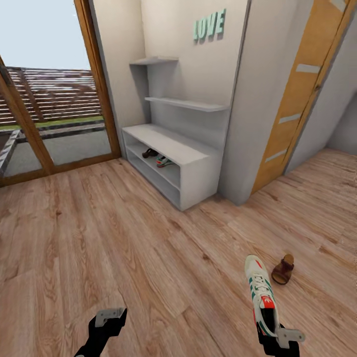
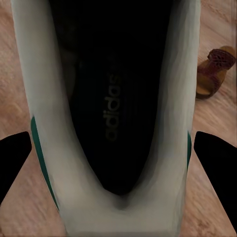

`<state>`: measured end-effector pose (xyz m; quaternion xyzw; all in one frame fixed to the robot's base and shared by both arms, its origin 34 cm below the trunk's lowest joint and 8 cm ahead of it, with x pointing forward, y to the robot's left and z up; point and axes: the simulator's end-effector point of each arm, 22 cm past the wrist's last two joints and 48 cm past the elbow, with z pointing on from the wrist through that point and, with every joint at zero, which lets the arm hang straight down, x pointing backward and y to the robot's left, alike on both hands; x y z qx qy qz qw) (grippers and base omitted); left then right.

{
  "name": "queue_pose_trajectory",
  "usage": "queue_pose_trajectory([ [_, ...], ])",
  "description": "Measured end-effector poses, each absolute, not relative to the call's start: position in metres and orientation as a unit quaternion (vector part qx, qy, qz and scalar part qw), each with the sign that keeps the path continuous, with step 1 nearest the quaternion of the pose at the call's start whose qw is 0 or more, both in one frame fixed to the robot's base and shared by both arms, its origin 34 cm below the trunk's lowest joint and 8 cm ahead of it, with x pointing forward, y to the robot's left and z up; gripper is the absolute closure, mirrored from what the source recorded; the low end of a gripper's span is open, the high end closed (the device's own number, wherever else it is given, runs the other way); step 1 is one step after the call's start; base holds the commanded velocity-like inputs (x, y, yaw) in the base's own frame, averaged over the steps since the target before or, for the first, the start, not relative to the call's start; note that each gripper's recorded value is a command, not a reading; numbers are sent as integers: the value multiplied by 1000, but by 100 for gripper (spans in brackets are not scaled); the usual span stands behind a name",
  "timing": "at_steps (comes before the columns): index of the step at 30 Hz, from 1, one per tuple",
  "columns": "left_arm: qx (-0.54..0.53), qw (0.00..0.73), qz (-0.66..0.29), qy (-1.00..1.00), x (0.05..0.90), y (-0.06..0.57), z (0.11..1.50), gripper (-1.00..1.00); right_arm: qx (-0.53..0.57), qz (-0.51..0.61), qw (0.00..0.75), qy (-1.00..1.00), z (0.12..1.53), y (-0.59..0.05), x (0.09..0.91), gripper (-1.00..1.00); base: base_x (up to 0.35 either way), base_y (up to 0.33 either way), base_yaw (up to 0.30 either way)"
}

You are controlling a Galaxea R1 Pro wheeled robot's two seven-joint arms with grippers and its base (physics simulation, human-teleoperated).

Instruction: Pick up the two gym shoes and the two sandals from the corridor floor and place them onto the hallstand (shoe rack) in the corridor, making sure they are on the rack and not on the floor. Arrange them so the two gym shoes are next to each other and the two sandals are next to each other.

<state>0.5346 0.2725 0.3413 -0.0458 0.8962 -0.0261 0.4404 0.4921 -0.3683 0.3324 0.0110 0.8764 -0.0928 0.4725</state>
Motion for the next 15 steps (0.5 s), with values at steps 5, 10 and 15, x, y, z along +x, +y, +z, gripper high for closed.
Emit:
queue_pose_trajectory([
  [5, -46, 440, -26, 896, 535, 272, 341, -100, 11, -93, 473, 876, 333, -368, 493, 100, 292, 186, -263],
  [10, -46, 440, -26, 896, 535, 272, 341, -100, 11, -93, 473, 876, 333, -368, 492, 100, 292, 178, -263],
  [15, -46, 440, -26, 896, 535, 272, 341, -100, 11, -93, 472, 876, 332, -368, 492, 100, 292, 162, -263],
])
